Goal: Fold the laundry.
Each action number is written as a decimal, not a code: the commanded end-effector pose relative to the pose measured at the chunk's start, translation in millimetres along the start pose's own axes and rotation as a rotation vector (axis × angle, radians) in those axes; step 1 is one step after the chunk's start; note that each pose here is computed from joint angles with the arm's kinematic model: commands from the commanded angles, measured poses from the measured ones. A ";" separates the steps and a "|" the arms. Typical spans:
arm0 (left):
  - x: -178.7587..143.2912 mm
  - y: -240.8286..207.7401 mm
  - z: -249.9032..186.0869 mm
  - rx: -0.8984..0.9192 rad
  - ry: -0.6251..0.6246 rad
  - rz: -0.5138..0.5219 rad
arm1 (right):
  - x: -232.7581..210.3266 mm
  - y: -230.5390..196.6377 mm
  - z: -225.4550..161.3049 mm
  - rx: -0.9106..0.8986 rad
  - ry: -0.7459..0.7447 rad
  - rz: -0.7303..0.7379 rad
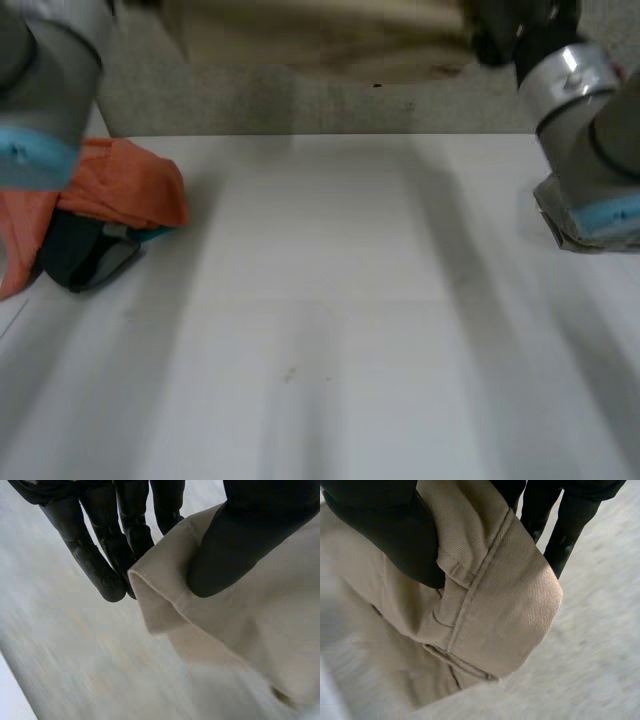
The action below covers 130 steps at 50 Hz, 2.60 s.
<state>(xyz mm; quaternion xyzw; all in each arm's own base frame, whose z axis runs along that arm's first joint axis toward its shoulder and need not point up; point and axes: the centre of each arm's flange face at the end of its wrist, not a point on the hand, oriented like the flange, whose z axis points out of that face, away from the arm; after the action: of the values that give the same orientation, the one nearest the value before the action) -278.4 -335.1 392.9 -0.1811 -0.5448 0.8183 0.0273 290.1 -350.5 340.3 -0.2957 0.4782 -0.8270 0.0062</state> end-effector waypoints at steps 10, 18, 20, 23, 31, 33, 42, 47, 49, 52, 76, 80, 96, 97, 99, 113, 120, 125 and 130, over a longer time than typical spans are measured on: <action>79.7 210.4 -82.0 -0.518 0.212 0.140 | -107.4 168.5 -100.9 -0.663 -0.435 -0.035; 72.0 159.0 -78.0 -0.452 0.195 0.142 | -80.2 127.6 -85.9 -0.607 -0.336 0.032; 70.4 148.9 -78.9 -0.438 0.193 0.137 | -73.9 119.0 -85.6 -0.598 -0.321 0.043; 67.0 135.3 -88.7 -0.449 0.199 0.133 | -60.5 104.0 -87.3 -0.587 -0.294 0.052; 62.6 121.9 -132.1 -0.575 0.268 0.145 | -40.4 73.8 -113.2 -0.652 -0.333 0.023; 64.2 122.6 -146.0 -0.631 0.301 0.146 | -38.1 70.7 -122.7 -0.673 -0.362 0.000; 78.0 138.6 -172.5 -0.809 0.427 0.115 | -62.1 88.9 -152.5 -0.700 -0.570 -0.060; 83.6 158.4 -171.7 -0.888 0.462 0.084 | -74.6 113.0 -157.5 -0.728 -0.628 -0.065; 84.7 161.1 -172.2 -0.905 0.471 0.077 | -76.8 118.3 -157.3 -0.730 -0.631 -0.062; 85.2 166.4 -168.5 -0.914 0.467 0.070 | -79.8 128.0 -152.2 -0.713 -0.626 -0.068; 99.1 212.5 -83.9 -0.743 0.277 0.161 | -86.4 174.9 -85.3 -0.499 -0.437 -0.120; 106.1 216.3 -77.5 -0.727 0.283 0.168 | -89.9 183.7 -79.6 -0.486 -0.427 -0.127; 103.6 197.5 -64.1 -0.633 0.262 0.244 | -92.2 190.5 -62.6 -0.427 -0.352 -0.166; 97.4 178.6 -64.4 -0.619 0.252 0.232 | -88.5 179.2 -63.9 -0.441 -0.363 -0.160; 88.2 153.7 -62.5 -0.585 0.231 0.209 | -80.1 163.0 -64.3 -0.454 -0.372 -0.153; 25.4 -35.8 -83.0 -0.272 0.177 0.101 | 19.2 -0.1 -52.1 -0.369 -0.218 -0.059; 35.2 12.2 -91.0 -0.511 0.255 0.131 | -4.4 29.4 -74.4 -0.591 -0.382 -0.042; 51.3 63.0 -84.9 -0.637 0.290 0.154 | -22.1 59.6 -80.9 -0.683 -0.462 -0.045; 66.5 104.3 -67.4 -0.665 0.308 0.199 | -34.2 91.1 -66.1 -0.688 -0.420 -0.037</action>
<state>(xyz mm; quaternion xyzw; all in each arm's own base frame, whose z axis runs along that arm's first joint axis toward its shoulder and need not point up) -289.2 -273.3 298.4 -0.3359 -0.7428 0.5790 -0.0149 252.8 -314.8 255.5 -0.4623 0.7034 -0.5399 -0.0038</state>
